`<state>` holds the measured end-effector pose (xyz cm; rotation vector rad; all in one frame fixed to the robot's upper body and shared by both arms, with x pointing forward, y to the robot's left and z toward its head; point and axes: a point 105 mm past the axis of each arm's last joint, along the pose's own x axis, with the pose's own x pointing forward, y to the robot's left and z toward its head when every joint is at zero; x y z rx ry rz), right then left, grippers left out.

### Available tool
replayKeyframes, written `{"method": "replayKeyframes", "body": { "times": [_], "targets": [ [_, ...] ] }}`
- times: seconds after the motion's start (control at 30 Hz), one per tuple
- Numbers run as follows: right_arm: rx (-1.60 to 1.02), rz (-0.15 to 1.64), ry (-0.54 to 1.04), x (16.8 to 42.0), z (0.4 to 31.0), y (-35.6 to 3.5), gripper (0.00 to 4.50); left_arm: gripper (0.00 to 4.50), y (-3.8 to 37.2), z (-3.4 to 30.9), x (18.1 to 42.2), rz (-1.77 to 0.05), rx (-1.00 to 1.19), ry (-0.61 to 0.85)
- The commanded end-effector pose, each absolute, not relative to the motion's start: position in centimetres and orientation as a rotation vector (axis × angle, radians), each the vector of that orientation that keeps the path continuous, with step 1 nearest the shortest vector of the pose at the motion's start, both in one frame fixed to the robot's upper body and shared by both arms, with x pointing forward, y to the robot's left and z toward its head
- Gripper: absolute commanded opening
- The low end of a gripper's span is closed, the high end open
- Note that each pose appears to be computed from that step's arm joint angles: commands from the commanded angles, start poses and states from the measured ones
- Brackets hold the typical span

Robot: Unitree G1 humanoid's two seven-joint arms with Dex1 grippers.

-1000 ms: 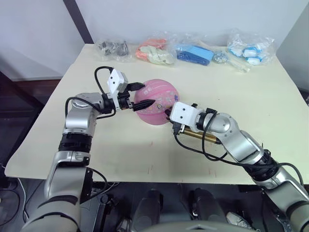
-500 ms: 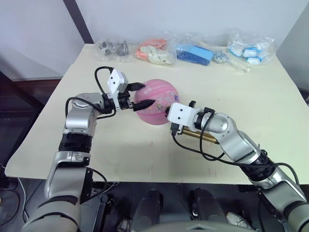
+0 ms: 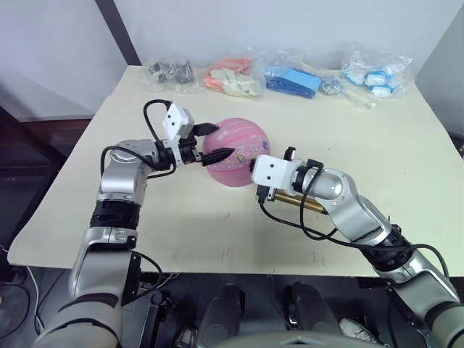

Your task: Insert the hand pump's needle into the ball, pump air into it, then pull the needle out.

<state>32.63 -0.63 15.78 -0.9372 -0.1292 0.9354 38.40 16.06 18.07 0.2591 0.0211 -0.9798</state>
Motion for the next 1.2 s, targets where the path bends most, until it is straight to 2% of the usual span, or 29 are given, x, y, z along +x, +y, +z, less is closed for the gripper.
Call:
{"method": "replayKeyframes", "body": {
  "times": [0.03, 0.47, 1.2],
  "targets": [
    [-0.964, 0.903, -0.183, 32.1, 17.0, -0.5, 0.35, 4.50, 16.9, 16.4, 39.3, -0.875, 0.289, 0.091],
    [-0.962, 0.884, -0.146, 30.6, 17.1, -1.4, 0.35, 4.50, 16.5, 14.4, 39.5, -0.832, 0.347, 0.115],
    [-0.890, 0.888, -0.111, 28.8, 17.1, -2.2, 0.35, 4.50, 16.7, 13.4, 39.9, -0.799, 0.364, 0.147]
  ]
}}
